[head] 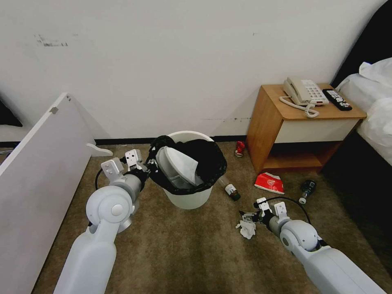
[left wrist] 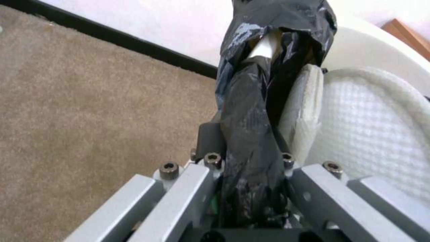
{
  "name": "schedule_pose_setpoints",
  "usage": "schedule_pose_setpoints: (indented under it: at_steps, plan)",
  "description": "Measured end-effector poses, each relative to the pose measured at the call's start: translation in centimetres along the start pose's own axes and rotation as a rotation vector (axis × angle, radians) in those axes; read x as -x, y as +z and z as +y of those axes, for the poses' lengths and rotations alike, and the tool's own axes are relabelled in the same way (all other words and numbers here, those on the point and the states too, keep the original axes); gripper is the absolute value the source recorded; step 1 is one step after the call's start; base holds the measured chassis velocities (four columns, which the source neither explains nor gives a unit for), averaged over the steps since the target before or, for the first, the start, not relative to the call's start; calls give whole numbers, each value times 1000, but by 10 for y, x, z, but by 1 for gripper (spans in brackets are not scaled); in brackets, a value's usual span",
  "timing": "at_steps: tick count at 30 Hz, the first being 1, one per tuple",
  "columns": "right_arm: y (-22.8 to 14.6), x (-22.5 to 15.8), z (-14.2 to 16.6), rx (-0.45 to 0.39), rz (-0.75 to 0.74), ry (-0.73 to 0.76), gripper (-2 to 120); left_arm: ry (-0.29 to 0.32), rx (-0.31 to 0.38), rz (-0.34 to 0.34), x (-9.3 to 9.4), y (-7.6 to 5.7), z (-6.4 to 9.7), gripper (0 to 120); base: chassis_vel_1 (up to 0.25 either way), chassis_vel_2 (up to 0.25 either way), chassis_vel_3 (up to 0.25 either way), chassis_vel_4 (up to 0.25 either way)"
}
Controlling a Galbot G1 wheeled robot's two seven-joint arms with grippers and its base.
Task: Pick up the trash bin, then pick up the garbage from the floor and place it into the trash bin.
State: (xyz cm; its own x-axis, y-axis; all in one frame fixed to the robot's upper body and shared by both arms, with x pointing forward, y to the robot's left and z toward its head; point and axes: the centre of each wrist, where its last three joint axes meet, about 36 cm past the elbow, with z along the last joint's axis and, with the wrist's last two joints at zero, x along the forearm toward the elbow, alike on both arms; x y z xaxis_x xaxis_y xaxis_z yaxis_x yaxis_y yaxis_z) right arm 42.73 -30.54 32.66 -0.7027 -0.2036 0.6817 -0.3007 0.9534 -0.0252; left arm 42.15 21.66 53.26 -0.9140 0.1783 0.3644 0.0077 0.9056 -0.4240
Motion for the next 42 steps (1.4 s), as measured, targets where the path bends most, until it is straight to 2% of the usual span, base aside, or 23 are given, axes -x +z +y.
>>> schedule_pose_setpoints:
  at_steps: [42]
  plan:
    - [45, 38, 16, -31, 37, -18, 100, 7, -5, -5, 0, 0, -3, 4, 0, 0, 0, 0]
